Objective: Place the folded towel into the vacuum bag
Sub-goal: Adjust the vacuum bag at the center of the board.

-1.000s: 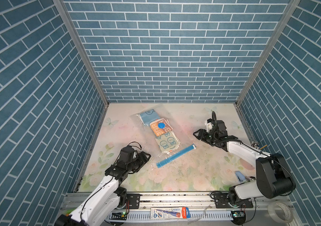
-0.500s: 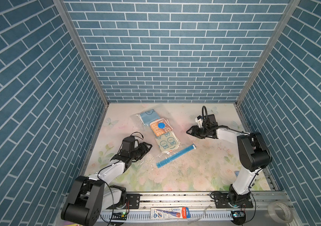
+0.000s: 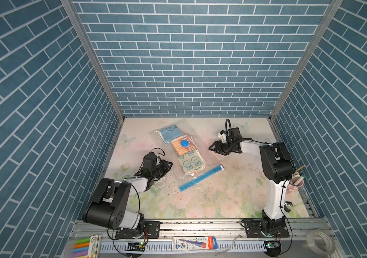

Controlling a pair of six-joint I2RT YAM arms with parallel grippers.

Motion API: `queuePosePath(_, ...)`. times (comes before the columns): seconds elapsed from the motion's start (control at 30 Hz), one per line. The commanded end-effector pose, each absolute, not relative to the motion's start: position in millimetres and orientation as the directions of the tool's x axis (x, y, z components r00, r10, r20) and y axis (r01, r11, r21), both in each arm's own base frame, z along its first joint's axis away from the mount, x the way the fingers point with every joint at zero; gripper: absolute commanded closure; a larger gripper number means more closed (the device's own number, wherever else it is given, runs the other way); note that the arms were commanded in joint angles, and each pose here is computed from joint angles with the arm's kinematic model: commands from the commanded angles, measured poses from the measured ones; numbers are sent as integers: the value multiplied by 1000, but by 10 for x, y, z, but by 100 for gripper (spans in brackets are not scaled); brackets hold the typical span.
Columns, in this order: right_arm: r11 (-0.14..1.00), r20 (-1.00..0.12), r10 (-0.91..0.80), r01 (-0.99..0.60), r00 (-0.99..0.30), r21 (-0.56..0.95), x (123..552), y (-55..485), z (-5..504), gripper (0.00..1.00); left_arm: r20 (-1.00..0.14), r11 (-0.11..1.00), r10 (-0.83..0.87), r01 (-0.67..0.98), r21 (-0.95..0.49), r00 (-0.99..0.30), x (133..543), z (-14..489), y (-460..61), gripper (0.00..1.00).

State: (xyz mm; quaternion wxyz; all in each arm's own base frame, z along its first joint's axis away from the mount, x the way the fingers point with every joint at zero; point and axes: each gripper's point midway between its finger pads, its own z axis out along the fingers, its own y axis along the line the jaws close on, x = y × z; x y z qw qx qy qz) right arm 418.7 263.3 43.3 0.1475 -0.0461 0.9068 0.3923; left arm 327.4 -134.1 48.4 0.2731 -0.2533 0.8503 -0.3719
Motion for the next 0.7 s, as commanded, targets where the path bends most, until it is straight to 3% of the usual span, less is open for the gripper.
queuePosePath(0.0, 663, -299, -51, -256, -953, 704, 4065, 2818, 339, 41, -313, 589, -648, -197, -784, -694, 3437, 583, -1325, 79)
queuePosePath(0.27, 616, -282, -75, -266, -957, 741, 3882, 2983, 346, 53, -292, 579, -653, -213, -787, -699, 3549, 445, -1361, 93)
queuePosePath(0.43, 617, -294, -59, -266, -954, 740, 3755, 2953, 418, 71, -307, 594, -637, -196, -781, -707, 3640, 430, -1392, 96)
queuePosePath(0.67, 633, -324, -14, -259, -946, 729, 3512, 2829, 563, 97, -388, 695, -539, -135, -706, -748, 3699, 532, -1451, 98)
